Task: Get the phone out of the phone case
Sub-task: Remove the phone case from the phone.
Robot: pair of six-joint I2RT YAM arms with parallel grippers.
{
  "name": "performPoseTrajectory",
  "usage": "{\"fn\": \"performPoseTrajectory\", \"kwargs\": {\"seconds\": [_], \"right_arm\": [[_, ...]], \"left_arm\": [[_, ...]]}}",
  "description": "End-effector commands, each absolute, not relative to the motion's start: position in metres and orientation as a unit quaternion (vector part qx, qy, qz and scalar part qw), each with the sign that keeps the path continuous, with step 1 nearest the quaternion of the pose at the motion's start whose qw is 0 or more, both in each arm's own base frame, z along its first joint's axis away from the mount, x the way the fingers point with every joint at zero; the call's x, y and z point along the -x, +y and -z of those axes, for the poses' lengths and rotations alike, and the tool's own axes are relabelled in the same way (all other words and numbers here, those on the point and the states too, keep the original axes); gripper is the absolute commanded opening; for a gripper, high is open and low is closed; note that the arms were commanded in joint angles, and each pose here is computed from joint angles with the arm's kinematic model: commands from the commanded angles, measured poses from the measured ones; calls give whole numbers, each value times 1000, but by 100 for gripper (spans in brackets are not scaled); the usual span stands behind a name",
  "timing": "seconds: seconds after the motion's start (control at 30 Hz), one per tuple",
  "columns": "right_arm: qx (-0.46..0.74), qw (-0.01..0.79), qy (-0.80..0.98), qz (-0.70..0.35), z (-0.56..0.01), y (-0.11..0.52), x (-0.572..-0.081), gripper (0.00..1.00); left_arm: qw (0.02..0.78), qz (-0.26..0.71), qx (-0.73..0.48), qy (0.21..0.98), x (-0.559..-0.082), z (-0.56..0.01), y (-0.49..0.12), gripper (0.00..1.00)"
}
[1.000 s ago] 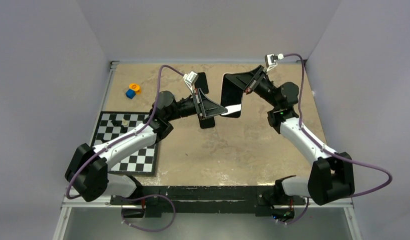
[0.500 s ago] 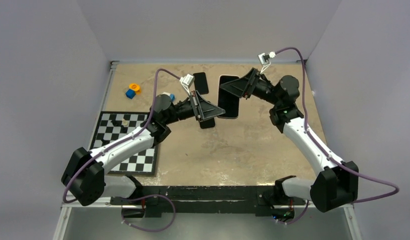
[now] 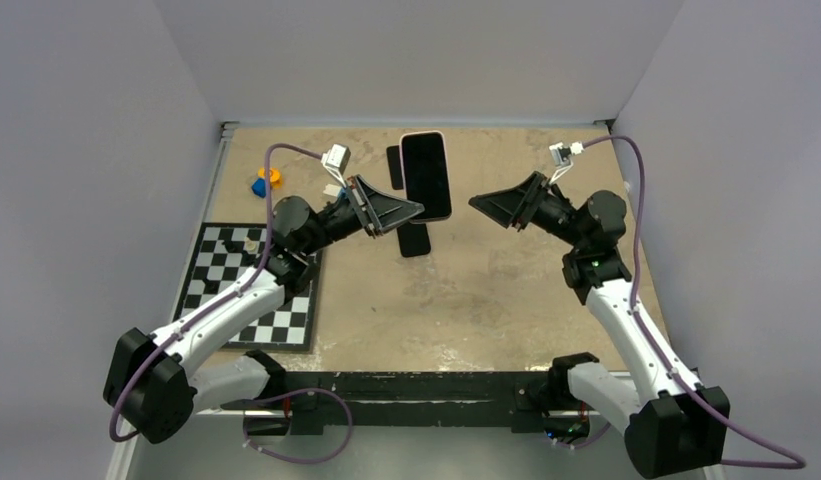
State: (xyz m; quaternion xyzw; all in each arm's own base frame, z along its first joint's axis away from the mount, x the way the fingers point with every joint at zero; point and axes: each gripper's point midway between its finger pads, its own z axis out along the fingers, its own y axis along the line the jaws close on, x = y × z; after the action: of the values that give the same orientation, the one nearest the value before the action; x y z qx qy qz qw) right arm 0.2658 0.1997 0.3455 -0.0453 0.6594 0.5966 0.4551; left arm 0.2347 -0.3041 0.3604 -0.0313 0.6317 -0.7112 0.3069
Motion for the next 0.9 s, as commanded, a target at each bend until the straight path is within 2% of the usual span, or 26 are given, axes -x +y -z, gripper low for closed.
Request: {"fn": "performPoseTrajectory", "kwargs": {"seconds": [0.0, 0.23, 0.87], "right_arm": [[66, 466, 650, -597, -342, 200, -259, 55], [103, 443, 625, -635, -344, 219, -246, 44], [128, 431, 592, -669, -356, 243, -231, 42]], "left_arm": [[326, 752, 28, 573, -228, -397, -292, 0], [308, 771, 37, 556, -231, -402, -295, 0], [308, 769, 36, 559, -234, -400, -297, 0]]}}
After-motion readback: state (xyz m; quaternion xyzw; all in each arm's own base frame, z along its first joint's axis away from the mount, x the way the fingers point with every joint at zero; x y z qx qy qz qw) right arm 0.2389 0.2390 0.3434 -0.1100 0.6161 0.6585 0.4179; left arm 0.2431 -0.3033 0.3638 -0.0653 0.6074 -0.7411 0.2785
